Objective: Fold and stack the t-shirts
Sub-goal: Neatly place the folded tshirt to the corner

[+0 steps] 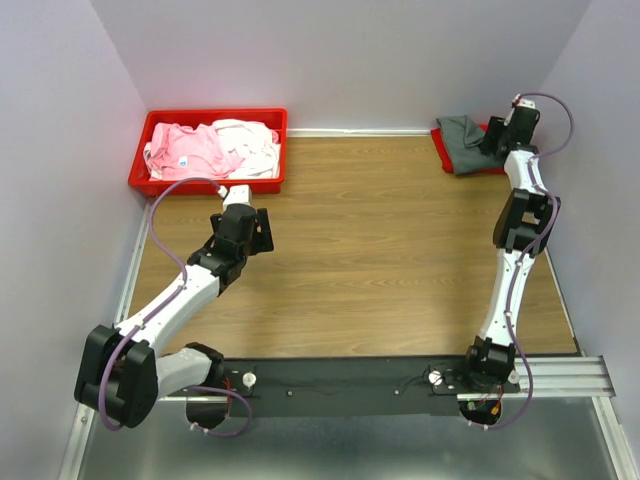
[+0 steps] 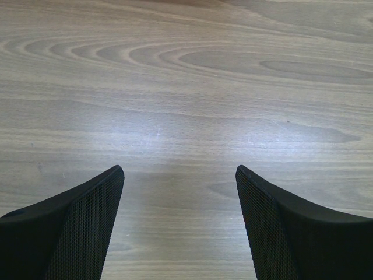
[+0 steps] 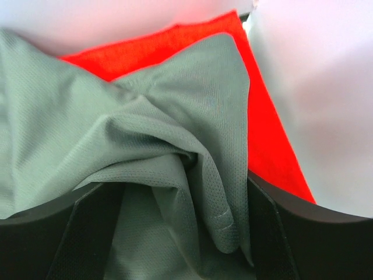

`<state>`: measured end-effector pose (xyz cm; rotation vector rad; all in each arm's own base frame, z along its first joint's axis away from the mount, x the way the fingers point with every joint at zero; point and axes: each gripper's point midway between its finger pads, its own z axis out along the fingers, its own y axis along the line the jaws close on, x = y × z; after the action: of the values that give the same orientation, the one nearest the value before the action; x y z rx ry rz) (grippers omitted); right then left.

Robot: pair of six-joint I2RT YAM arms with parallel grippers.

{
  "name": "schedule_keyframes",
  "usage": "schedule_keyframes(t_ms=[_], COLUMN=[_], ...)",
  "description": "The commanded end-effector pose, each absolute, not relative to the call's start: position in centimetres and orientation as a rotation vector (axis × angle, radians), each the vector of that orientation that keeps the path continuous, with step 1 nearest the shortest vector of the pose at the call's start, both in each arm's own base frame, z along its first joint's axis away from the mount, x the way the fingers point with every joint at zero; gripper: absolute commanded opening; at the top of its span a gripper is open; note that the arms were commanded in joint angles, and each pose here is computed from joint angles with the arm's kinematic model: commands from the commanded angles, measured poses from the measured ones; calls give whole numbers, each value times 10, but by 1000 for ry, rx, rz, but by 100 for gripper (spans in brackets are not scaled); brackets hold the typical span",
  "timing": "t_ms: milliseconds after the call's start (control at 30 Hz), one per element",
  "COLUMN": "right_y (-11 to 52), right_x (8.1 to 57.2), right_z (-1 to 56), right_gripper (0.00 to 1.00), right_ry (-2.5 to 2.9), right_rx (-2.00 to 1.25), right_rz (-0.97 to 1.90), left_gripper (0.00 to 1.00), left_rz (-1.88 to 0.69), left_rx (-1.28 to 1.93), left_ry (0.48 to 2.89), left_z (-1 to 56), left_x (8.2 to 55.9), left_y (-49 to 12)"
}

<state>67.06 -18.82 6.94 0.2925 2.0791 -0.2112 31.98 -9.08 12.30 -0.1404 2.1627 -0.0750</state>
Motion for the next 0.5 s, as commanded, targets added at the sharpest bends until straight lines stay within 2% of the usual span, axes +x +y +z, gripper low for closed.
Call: schedule_keyframes(t_ms=[0, 100, 467], right_y=[-188, -189, -243], right_x=[686, 689, 675], right_z=[104, 105, 80], right_gripper=[87, 92, 87], right_ry=[1978, 1957, 1860], right_rx=[324, 358, 781], right_rz=[-176, -157, 6], left_gripper=[85, 85, 85], left_rz=[-46, -43, -36], left_rx=[-152, -152, -150], left_ry=[2136, 2138, 2144], left_z=[127, 126, 124], left_x=[323, 323, 323], left_y=[-88, -87, -88])
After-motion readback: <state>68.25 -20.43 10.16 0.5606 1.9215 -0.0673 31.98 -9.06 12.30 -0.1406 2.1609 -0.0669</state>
